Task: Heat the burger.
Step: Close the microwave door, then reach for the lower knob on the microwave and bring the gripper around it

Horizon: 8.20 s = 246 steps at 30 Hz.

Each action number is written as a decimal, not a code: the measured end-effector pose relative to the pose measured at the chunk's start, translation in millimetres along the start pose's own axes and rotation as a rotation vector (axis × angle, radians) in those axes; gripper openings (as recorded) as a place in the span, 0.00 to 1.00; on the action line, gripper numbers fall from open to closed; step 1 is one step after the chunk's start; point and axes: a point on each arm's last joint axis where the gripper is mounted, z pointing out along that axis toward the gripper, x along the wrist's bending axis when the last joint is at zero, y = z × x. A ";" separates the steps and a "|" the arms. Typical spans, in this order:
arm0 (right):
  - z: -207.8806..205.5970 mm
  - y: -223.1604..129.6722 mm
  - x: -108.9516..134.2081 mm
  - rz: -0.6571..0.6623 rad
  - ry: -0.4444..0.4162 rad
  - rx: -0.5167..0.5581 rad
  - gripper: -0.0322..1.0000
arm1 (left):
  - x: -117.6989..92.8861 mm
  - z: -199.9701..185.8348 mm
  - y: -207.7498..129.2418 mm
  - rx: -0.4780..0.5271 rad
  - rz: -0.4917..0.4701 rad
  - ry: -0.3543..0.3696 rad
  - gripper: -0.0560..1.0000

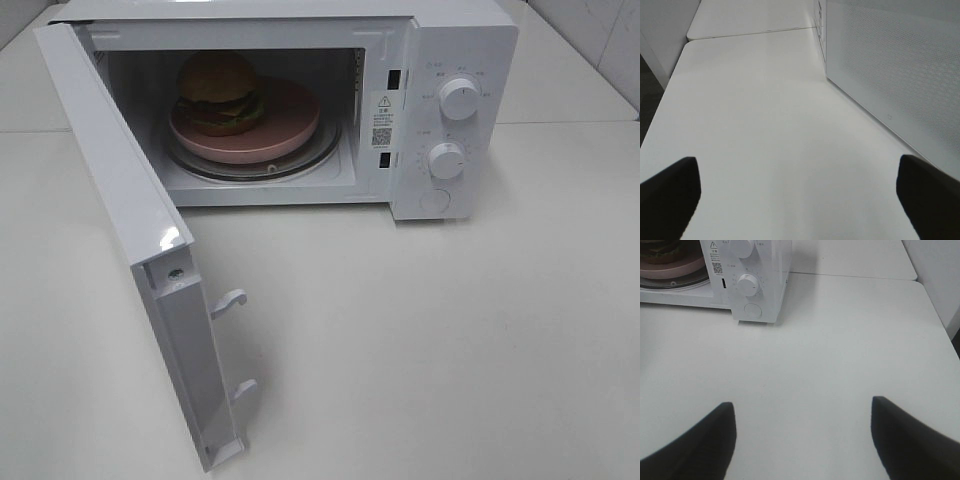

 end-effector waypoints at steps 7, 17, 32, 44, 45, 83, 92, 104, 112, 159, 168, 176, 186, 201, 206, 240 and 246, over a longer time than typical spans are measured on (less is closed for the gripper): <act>0.0 0.0 0.0 -0.005 0.000 0.000 0.75 | 0.0 0.0 0.0 0.000 0.000 0.000 0.99; 0.0 0.0 0.0 -0.006 0.000 0.000 0.75 | 0.0 0.0 0.0 0.000 0.000 0.000 0.99; 0.0 0.0 0.0 -0.007 0.000 0.000 0.75 | 0.0 0.0 0.0 0.000 0.000 0.000 0.99; 0.0 0.0 0.0 -0.007 0.000 0.000 0.75 | 0.8 0.0 -0.1 0.001 0.005 0.009 0.99; 0.0 0.0 0.0 -0.007 0.000 0.000 0.75 | 0.8 0.0 -0.1 0.001 0.005 0.009 0.99; 0.0 0.0 0.1 -0.007 0.001 0.000 0.75 | 8.3 90.0 32.1 -0.305 -0.068 0.025 0.05; 0.0 0.0 0.1 -0.007 0.001 0.000 0.75 | 12.2 109.5 20.5 -0.328 -0.004 0.082 0.05; 0.0 0.0 0.1 -0.007 0.001 0.000 0.75 | 4.8 156.8 14.3 -0.269 -0.005 -0.024 0.05; 0.0 0.0 0.1 -0.007 0.001 0.000 0.75 | -12.4 193.6 10.6 -0.313 0.108 -0.216 0.05; 0.0 0.0 0.1 -0.007 0.001 0.000 0.75 | -61.9 250.9 11.3 -0.275 0.168 -0.511 0.05; 0.0 0.0 0.1 -0.007 0.001 0.000 0.75 | -72.5 258.4 6.1 -0.242 0.145 -0.519 0.05; 0.0 0.0 0.1 -0.007 0.001 0.000 0.75 | -83.4 271.5 8.9 -0.249 0.132 -0.451 0.05; 0.0 0.0 0.1 -0.007 0.001 0.000 0.75 | -98.8 288.0 16.9 -0.261 0.115 -0.461 0.05; 0.0 0.0 0.1 -0.007 0.001 0.000 0.75 | -121.6 318.7 31.1 -0.291 0.013 -0.410 0.05; 0.0 0.0 0.1 -0.007 0.001 0.000 0.75 | -126.7 329.1 34.3 -0.297 -0.031 -0.367 0.05; 0.0 0.0 0.1 -0.007 0.001 0.000 0.75 | -207.2 378.3 66.6 -0.298 0.218 -0.421 0.05; 0.0 0.0 0.1 -0.007 0.001 0.000 0.75 | -216.8 377.6 67.3 -0.284 0.213 -0.434 0.05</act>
